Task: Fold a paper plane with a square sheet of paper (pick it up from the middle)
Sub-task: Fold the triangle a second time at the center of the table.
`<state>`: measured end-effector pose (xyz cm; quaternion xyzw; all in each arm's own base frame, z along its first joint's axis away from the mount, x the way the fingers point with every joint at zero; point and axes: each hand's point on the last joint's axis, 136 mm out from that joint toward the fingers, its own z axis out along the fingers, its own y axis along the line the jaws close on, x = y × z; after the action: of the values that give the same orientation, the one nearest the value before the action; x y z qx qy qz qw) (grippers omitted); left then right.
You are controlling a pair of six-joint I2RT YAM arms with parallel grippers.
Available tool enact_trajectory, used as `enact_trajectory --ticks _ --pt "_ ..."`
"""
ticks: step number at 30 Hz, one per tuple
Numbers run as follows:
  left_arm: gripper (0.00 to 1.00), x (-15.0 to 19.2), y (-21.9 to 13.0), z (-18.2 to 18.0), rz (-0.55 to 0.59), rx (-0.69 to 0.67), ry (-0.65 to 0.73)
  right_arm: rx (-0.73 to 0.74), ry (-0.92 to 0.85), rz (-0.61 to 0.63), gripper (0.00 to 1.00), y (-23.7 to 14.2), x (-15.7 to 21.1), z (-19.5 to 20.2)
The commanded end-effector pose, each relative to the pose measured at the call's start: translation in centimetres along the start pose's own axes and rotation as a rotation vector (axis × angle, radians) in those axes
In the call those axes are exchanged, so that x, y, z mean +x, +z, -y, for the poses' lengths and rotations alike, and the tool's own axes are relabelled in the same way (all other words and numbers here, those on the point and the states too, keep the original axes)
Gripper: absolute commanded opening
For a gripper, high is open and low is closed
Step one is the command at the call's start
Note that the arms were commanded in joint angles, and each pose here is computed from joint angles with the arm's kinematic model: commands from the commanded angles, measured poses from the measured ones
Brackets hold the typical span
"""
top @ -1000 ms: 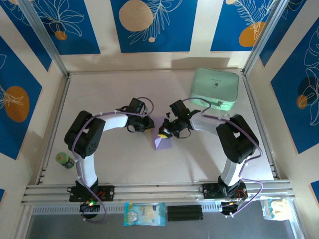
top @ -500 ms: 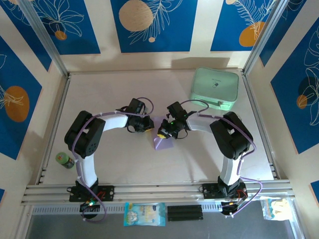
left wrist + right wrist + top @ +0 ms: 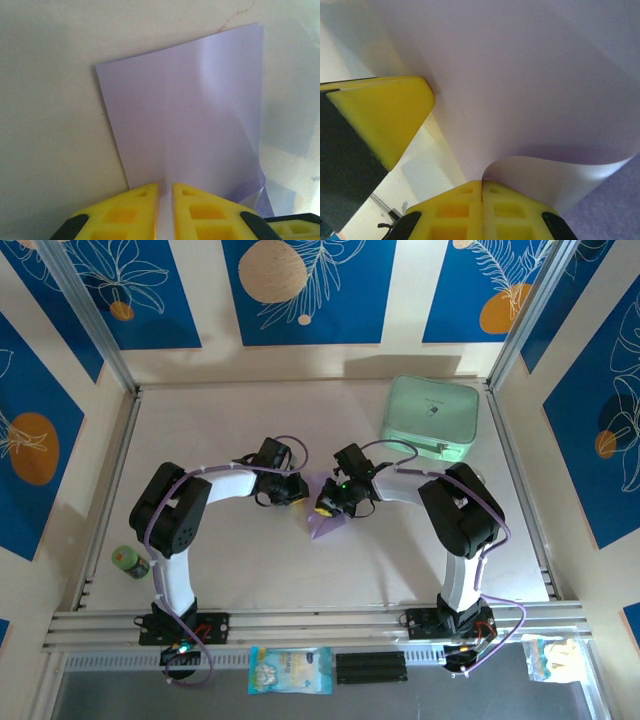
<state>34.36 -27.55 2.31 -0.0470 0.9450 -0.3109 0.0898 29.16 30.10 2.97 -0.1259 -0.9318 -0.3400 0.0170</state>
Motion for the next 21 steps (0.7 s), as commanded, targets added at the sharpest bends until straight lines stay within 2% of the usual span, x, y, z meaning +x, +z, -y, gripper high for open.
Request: enact_trajectory --ticks 1,21 --pt "0.17 0.62 0.42 -1.12 -0.031 -0.022 -0.023 0.024 -0.028 -0.02 0.0 0.32 0.32 0.03" --pt "0.17 0.83 0.59 -1.21 -0.039 -0.016 -0.027 0.025 -0.051 -0.039 0.0 0.74 0.44 0.15"
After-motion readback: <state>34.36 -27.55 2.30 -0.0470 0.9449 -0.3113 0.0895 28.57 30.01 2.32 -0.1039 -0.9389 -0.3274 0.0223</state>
